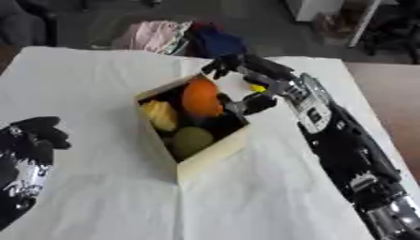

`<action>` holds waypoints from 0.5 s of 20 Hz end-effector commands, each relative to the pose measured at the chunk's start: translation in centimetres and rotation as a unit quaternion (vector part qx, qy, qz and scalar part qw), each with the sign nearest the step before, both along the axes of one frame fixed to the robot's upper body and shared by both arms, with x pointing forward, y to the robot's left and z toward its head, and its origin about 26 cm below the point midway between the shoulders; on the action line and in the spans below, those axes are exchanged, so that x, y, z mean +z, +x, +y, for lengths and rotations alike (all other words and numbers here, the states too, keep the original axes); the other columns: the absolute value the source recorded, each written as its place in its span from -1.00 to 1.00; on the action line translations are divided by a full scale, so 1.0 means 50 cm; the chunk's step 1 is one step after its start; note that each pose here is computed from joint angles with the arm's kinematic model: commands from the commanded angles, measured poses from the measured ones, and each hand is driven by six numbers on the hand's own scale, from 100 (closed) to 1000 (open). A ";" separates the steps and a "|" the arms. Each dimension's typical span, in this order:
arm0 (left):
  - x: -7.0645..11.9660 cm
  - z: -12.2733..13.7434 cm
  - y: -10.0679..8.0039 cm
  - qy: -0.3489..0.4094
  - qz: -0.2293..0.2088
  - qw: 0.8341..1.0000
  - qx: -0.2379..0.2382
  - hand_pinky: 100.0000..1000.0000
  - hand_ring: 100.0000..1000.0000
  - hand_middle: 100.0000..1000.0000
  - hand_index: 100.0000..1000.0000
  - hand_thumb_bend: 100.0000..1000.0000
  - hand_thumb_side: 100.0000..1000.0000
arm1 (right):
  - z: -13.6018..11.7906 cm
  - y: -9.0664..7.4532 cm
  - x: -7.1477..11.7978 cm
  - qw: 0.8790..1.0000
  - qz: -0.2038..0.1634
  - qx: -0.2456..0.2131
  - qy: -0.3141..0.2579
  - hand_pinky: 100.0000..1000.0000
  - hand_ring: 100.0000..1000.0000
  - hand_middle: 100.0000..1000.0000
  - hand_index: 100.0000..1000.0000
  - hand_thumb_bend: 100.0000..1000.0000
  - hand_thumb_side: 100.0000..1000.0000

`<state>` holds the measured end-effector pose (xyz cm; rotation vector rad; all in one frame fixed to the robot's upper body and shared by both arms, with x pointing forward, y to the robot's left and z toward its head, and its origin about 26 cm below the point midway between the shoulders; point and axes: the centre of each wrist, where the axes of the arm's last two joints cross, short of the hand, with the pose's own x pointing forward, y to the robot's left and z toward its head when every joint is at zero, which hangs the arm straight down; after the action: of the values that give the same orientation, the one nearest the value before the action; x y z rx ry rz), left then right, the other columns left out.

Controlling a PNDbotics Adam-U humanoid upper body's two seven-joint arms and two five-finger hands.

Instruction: Pick up objects on the table and place them in the box.

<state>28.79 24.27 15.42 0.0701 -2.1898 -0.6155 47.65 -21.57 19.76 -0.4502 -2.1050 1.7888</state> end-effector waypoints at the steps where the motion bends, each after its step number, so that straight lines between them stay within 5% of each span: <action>1: 0.014 0.000 -0.004 -0.001 -0.011 1.000 -0.001 0.29 0.12 0.08 0.55 -1.00 -0.01 | -0.018 0.001 0.025 0.998 -0.017 0.018 -0.055 0.42 0.46 0.67 0.93 -1.00 -0.25; 4: 0.013 0.002 -0.004 0.000 -0.010 1.000 0.001 0.29 0.12 0.08 0.54 -1.00 -0.03 | -0.043 0.001 0.030 0.999 -0.014 0.007 -0.032 0.38 0.44 0.65 0.91 -1.00 -0.17; 7: 0.011 0.002 -0.005 0.001 -0.009 1.000 0.003 0.29 0.12 0.08 0.54 -1.00 -0.01 | -0.087 -0.001 0.052 0.999 -0.015 -0.029 0.016 0.34 0.42 0.64 0.90 -1.00 -0.52; 10: 0.012 0.003 -0.005 0.002 -0.009 1.000 0.004 0.29 0.12 0.08 0.54 -1.00 -0.01 | -0.145 -0.001 0.062 0.993 -0.007 -0.084 0.084 0.30 0.40 0.64 0.90 -1.00 -0.55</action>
<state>28.76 24.30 15.36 0.0731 -2.1842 -0.6129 47.74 -26.89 21.09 -0.5203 -2.1177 1.5595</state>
